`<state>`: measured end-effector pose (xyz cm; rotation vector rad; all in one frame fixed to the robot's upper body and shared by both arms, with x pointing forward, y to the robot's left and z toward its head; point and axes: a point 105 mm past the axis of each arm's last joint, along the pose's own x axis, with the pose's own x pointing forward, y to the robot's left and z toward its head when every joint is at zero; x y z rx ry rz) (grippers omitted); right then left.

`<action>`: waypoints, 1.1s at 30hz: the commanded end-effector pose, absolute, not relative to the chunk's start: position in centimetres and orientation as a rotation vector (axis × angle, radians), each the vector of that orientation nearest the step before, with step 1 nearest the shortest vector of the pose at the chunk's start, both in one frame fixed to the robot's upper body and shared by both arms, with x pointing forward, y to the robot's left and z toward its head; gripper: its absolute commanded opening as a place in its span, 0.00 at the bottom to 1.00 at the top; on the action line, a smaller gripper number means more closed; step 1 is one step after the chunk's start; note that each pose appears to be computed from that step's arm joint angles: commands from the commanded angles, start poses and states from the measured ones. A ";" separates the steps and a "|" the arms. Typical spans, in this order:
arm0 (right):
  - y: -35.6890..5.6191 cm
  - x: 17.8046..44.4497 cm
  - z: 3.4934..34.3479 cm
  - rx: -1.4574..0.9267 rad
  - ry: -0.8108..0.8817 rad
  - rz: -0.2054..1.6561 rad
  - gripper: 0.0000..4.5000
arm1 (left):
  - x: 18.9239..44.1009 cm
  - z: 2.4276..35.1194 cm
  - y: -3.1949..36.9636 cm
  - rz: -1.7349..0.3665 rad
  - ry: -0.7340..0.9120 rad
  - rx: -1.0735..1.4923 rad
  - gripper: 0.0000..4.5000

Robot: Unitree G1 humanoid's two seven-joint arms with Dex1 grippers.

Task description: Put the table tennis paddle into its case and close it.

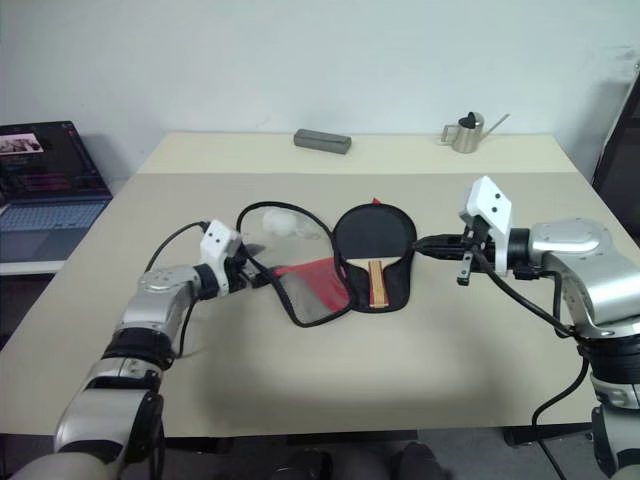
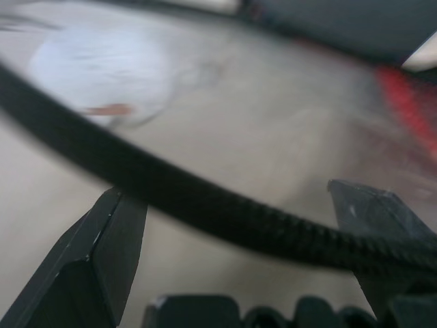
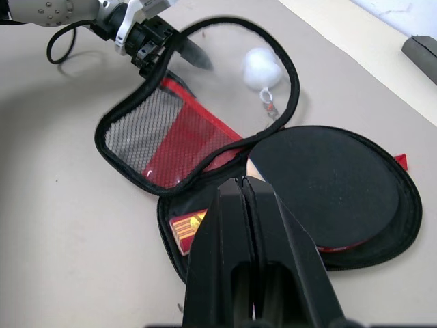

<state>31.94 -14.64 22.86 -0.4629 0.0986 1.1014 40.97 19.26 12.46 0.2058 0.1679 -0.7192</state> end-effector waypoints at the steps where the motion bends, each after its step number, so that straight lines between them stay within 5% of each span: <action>1: -15.4 31.3 24.8 -0.503 0.041 1.089 0.01 | 41.3 16.6 17.4 -0.791 0.038 0.222 1.00; 8: -15.9 30.8 24.9 -0.492 0.056 1.088 0.01 | 41.4 18.8 13.1 -0.942 -0.014 0.262 1.00; 18: -15.9 30.2 24.4 -0.447 0.089 1.079 0.01 | 41.4 18.0 6.8 -1.105 -0.011 0.249 1.00; 33: -15.8 29.7 23.3 -0.397 0.142 1.071 0.01 | 40.3 15.5 4.6 -1.206 0.040 0.246 1.00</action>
